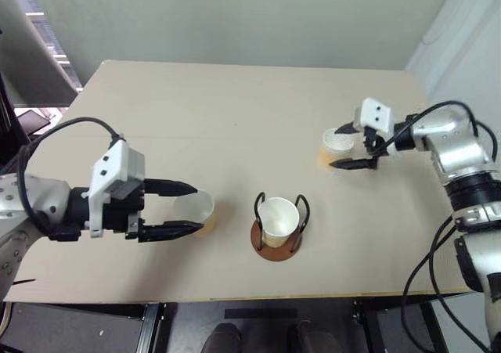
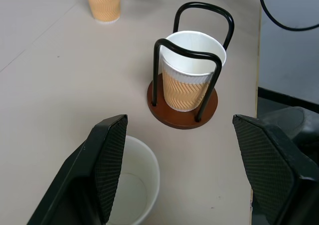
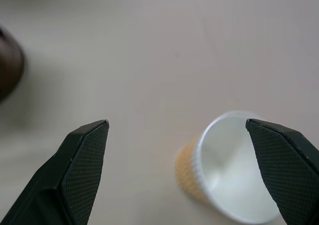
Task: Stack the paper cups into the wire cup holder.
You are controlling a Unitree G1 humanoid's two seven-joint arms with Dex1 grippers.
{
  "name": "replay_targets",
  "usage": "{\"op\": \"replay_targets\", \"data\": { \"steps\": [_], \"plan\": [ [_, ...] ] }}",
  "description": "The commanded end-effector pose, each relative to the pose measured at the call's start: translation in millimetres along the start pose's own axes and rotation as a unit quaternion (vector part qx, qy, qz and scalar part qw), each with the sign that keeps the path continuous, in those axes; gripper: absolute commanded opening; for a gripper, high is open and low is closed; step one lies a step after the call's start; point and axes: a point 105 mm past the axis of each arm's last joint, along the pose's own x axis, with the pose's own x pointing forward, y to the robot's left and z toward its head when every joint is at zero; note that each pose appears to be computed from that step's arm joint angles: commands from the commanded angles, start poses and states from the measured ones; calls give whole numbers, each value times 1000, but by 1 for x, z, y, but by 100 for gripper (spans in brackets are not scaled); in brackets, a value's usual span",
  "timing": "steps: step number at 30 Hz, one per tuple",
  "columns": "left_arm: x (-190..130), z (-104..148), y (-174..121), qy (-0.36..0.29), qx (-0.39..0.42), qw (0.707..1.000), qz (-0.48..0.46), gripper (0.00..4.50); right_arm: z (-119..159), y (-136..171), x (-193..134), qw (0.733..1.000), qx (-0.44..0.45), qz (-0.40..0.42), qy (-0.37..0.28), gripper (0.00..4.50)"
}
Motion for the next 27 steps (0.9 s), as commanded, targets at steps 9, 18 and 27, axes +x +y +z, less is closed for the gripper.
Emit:
{"op": "replay_targets", "data": {
  "steps": [9,18,27],
  "plan": [
    [-3,10,-4,-1,24,1000,6,362,-12,-10,10,998,-41,-9,54,447],
    [-4,10,-4,3,25,1000,11,362,-18,-7,17,996,-66,1,68,244],
    [-3,10,-3,4,25,1000,13,362,11,-8,-1,995,-93,24,19,5]
  ]
}}
